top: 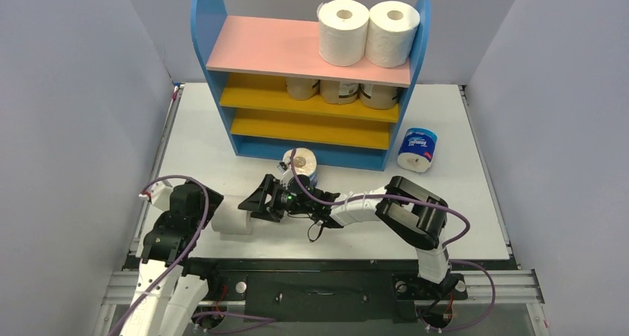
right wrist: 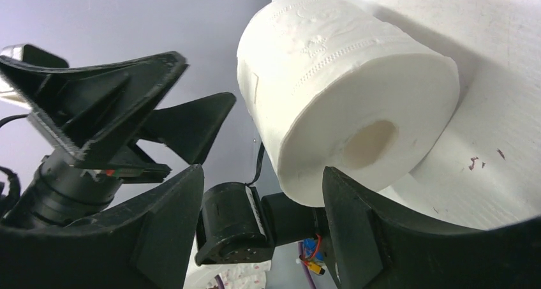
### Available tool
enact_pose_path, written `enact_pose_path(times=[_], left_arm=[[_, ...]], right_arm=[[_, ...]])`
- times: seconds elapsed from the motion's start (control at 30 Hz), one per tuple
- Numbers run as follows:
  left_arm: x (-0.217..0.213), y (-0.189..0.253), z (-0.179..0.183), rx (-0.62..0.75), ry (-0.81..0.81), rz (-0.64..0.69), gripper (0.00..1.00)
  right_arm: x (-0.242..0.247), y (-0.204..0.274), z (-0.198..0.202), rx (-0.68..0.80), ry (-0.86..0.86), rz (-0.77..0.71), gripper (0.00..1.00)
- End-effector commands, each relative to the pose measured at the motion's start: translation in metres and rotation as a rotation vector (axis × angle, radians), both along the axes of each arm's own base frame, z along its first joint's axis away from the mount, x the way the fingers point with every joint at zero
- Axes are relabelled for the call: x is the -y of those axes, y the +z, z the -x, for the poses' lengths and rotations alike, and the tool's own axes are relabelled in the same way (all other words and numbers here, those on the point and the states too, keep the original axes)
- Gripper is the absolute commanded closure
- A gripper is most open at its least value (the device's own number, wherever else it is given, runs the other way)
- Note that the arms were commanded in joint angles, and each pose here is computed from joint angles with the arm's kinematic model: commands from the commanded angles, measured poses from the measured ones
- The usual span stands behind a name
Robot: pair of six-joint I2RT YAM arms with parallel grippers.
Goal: Place and organize the paper towels onto the shelf
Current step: Pick up the paper towel from the center of the board.
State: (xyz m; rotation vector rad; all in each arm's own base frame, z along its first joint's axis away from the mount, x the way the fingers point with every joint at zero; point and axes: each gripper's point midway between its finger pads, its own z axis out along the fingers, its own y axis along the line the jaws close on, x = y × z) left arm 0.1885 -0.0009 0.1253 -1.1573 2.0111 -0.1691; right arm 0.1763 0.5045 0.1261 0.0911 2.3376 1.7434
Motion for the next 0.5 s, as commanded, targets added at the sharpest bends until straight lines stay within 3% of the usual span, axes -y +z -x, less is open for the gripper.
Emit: enact_pose_path(times=[0.0, 0.47], left_arm=[[-0.021, 0.034, -0.002, 0.074, 0.111, -0.056, 0.07], [-0.022, 0.042, -0.005, 0.093, 0.113, -0.069, 0.06]], right_arm=[[-0.018, 0.03, -0.006, 0.026, -0.011, -0.11, 0.36], [-0.011, 0.015, -0.008, 0.017, -0.04, -0.055, 0.33]])
